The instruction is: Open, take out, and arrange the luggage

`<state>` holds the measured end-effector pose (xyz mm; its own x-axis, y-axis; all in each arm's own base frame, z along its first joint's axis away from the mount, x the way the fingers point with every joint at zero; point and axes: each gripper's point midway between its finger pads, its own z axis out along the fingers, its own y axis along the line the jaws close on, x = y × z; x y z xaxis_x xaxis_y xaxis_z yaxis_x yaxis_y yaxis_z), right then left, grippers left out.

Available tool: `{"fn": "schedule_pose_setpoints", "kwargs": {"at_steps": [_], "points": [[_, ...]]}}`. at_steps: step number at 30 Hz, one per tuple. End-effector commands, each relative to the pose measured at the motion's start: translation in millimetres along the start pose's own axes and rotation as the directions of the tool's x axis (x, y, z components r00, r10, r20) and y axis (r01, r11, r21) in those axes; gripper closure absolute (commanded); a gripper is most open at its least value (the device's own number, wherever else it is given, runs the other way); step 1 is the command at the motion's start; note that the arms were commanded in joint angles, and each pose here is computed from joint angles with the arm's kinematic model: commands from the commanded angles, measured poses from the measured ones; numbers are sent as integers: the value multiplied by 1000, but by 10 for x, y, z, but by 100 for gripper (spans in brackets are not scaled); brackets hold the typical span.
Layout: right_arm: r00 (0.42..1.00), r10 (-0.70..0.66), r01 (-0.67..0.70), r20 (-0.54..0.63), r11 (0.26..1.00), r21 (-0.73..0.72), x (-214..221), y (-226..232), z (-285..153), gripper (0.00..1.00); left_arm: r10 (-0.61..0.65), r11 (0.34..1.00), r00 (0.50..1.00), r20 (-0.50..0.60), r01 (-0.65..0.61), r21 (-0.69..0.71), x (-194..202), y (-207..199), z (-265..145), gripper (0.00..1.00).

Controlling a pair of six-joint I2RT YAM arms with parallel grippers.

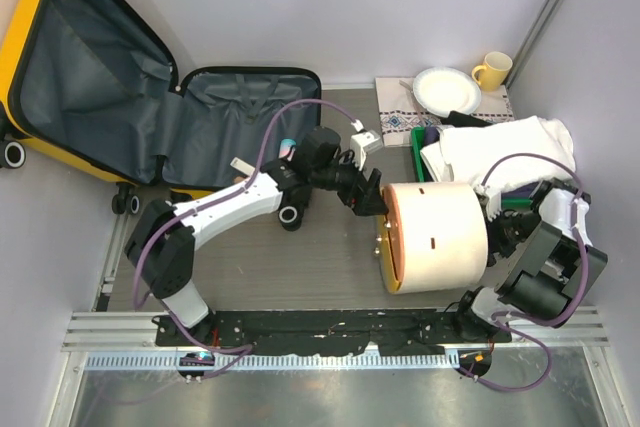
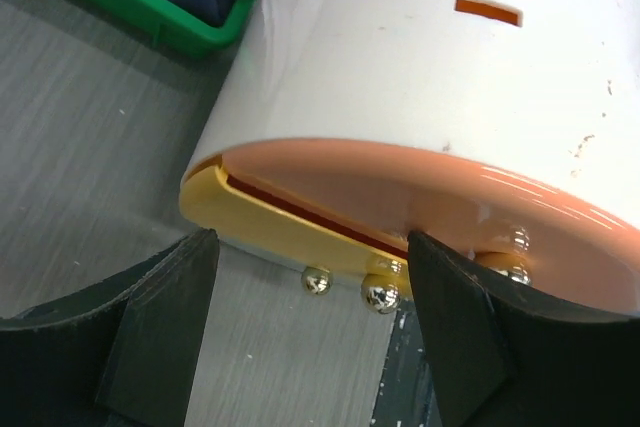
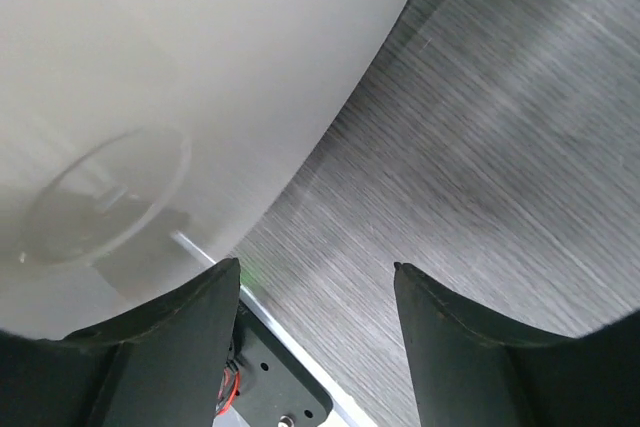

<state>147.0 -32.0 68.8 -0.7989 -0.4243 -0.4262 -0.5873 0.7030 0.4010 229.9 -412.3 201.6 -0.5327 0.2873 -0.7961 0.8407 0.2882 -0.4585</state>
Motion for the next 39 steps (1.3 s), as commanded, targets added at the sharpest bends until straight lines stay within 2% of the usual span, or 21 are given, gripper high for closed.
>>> {"fn": "schedule_pose_setpoints", "kwargs": {"at_steps": [1,6,8,9,11,12,13,14,15,16,18,21,22,24,28,34,38,39], "points": [[998,15,-10,54,995,-104,-155,393,-137,29,68,997,992,107,-70,15,-534,125,30,20],[999,26,-27,36,1000,8,-189,139,-275,28,17,1000,993,113,-17,0,-672,476,-66,22],[997,44,-49,62,995,85,-206,-67,-496,28,43,999,993,106,-45,18,-613,464,-209,22],[996,49,-54,70,996,71,-218,-85,-564,28,47,999,994,97,-48,3,-528,543,-306,22],[991,67,-83,112,986,146,-362,-243,-846,28,140,990,986,86,-141,6,-479,475,-534,22],[984,119,-141,132,976,168,-423,-268,-930,28,159,987,985,62,-160,1,-366,521,-623,22],[982,115,-143,150,970,196,-490,-284,-1017,29,273,962,961,44,-274,14,-304,520,-695,22],[982,88,-128,169,962,243,-583,-304,-1149,29,286,958,958,-12,-286,33,-118,491,-778,22],[981,69,-116,183,958,263,-635,-290,-1204,30,333,943,942,-36,-331,40,-6,450,-869,22],[976,42,-105,214,950,293,-723,-230,-1280,30,439,898,897,-55,-436,59,84,457,-917,22],[963,-5,-90,269,936,340,-923,-174,-1461,30,474,880,874,-107,-465,99,357,406,-1021,22],[916,-98,-72,388,914,400,-1292,19,-1741,29,542,839,831,-127,-524,149,552,390,-1065,20],[905,-92,-85,416,918,388,-1406,101,-1746,28,557,828,821,-124,-537,162,576,379,-1068,19],[891,-157,-50,426,899,436,-1563,225,-1822,28,600,797,791,-119,-576,184,605,406,-1045,18],[889,-226,40,398,905,424,-1737,537,-1693,28,648,753,754,-107,-613,239,686,549,-871,18],[901,-286,179,326,930,322,-1719,926,-1442,32,640,745,768,-33,-608,275,557,626,-468,20],[907,-340,266,249,920,289,-1647,936,-1250,35,659,722,752,-23,-623,301,654,592,-121,21],[907,-348,278,237,918,281,-1649,941,-1235,35,642,738,766,-3,-617,273,571,599,-24,22]]}}
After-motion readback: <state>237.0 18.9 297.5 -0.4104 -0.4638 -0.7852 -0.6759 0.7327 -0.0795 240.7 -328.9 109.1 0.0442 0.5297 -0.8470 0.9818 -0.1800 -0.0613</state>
